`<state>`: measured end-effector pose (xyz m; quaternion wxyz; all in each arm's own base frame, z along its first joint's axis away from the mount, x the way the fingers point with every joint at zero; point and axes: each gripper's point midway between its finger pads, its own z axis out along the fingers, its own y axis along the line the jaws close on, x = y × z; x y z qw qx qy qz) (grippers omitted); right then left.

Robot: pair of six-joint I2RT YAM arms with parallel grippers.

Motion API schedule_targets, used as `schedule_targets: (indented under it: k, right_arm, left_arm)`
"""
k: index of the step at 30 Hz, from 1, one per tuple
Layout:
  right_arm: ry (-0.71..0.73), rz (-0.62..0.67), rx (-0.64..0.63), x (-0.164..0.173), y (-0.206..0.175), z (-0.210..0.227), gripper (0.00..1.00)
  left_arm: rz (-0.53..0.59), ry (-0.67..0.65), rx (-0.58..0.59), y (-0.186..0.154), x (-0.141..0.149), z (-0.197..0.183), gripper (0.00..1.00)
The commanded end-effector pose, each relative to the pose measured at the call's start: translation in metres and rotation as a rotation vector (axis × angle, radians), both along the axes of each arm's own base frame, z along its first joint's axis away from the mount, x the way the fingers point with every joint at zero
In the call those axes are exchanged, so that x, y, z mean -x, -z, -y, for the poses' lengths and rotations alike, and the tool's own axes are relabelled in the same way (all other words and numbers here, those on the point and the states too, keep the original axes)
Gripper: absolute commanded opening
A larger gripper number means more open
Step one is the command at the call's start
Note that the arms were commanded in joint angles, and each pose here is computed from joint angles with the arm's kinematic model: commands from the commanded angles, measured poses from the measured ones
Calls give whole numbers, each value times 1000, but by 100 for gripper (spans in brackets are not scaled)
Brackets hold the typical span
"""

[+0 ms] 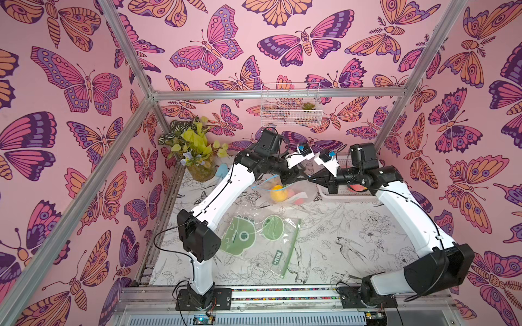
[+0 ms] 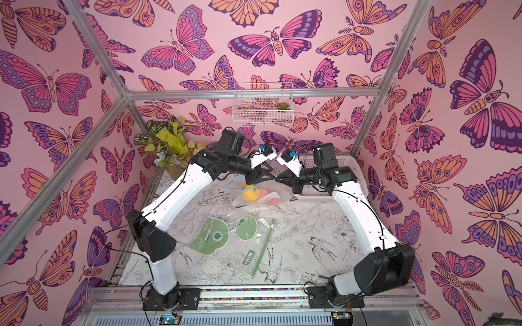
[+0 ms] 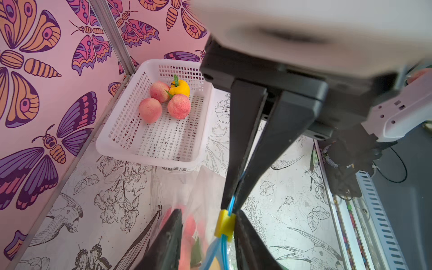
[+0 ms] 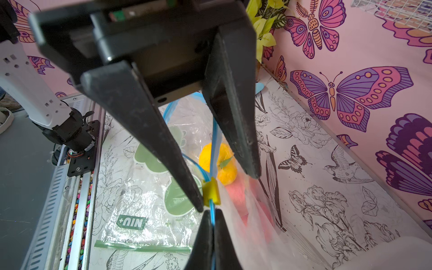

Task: Place the peach in a zip-top bag and seal the zipper
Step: Zip the zipper on the zipper food storage bag.

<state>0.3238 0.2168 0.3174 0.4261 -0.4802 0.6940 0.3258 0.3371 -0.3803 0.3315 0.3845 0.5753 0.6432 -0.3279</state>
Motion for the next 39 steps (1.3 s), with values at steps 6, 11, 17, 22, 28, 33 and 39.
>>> schedule_targets:
  k: [6,11,17,22,28,33,39]
  right_arm:
    - [-36,28,-24,6,-17,-5,0]
    - [-19,23,-17,3,-15,-3,0]
    - [33,33,-7,-4,-12,0,0]
    - [107,53,16,-13,-9,7,0]
    - [196,69,30,-23,-8,16,0]
    - [237,79,34,-27,-8,20,0]
    - [280,80,43,-33,-7,24,0]
  left_arm:
    - [-32,27,-14,18,-1,7,27]
    - [-30,25,-13,17,0,6,9]
    - [-30,-4,-17,13,-1,3,9]
    - [-25,-41,-25,10,-5,0,9]
    - [-8,-67,-29,5,-7,-5,9]
    - [-2,-85,-37,5,-9,-7,10]
    - [2,-100,-46,5,-10,-11,10]
